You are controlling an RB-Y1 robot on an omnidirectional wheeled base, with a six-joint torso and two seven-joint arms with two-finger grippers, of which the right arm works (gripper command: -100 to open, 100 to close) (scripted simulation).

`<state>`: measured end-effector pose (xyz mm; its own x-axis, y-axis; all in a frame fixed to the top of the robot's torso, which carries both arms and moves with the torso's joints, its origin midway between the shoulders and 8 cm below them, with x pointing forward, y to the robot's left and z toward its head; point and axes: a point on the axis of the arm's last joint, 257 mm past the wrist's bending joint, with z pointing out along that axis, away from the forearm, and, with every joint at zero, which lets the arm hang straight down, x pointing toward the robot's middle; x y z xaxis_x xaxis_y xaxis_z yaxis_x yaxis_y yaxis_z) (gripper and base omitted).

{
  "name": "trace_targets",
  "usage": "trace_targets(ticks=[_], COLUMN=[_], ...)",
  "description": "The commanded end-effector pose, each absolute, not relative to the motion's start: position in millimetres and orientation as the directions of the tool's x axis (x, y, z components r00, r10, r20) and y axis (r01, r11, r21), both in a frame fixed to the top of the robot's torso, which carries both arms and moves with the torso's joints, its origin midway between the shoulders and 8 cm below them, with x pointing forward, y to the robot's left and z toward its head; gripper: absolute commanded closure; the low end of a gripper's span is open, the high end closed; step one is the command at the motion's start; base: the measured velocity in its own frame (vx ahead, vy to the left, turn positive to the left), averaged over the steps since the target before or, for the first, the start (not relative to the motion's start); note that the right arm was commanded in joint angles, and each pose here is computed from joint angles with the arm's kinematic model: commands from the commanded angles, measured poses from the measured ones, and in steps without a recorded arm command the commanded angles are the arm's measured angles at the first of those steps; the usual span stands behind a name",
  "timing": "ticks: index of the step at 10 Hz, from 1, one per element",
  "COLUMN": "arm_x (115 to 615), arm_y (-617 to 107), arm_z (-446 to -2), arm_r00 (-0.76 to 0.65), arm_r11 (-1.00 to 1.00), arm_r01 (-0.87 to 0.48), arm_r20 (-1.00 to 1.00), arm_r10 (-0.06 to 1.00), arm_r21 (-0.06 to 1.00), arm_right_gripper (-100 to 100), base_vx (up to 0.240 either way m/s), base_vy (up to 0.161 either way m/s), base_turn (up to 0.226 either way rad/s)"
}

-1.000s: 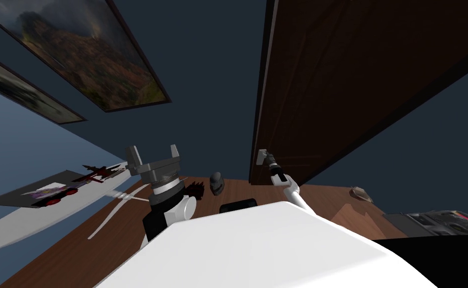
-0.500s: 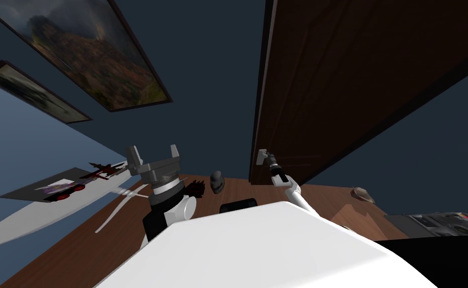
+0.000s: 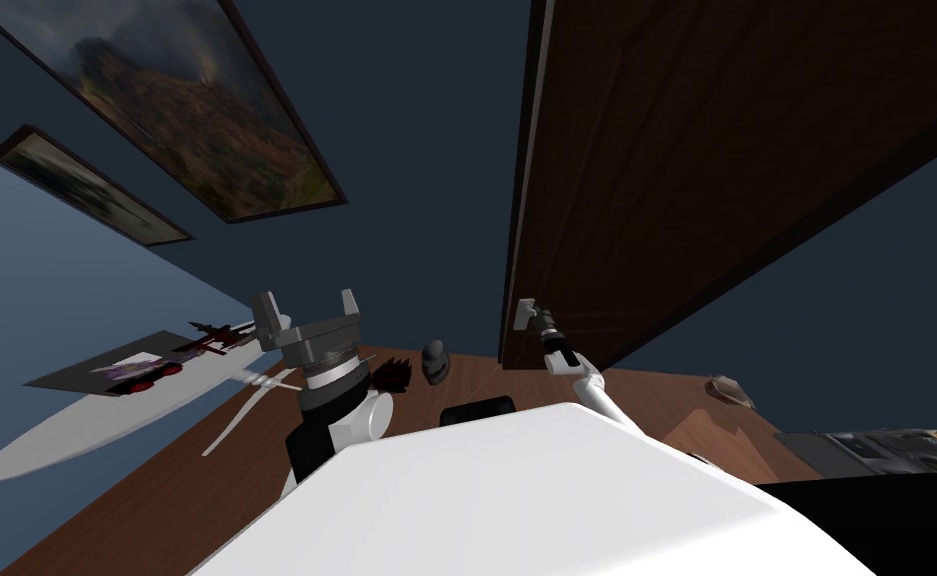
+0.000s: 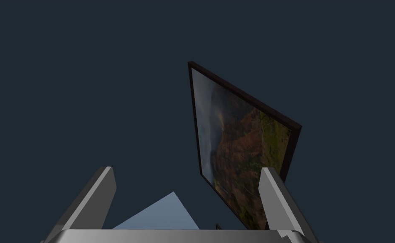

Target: Pull the door open

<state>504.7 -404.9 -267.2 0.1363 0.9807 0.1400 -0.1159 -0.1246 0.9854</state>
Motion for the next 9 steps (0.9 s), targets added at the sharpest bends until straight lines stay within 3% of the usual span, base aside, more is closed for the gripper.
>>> trace_targets(ticks=[1,7,8,9], arm_x=[511,508,502,502], arm_y=[-393,-394,-400,-398], arm_z=[-250,-252,-275,-276], arm_r00=[0.096,0.075,0.110,0.109], arm_r11=[-0.203,-0.331,-0.401,-0.437], arm_r01=[-0.160,-0.166,-0.137,-0.142], arm_r20=[0.220,0.347,0.417,0.453], arm_r10=[0.971,0.935,0.902,0.885], arm_r21=[0.966,0.929,0.906,0.888], arm_right_gripper=[100,100,-100,-100], base_vx=[-0.031,-0.021,-0.049,-0.081], base_vy=[-0.002,-0.009,-0.038,-0.061], base_turn=[0.022,0.019,-0.027,-0.009])
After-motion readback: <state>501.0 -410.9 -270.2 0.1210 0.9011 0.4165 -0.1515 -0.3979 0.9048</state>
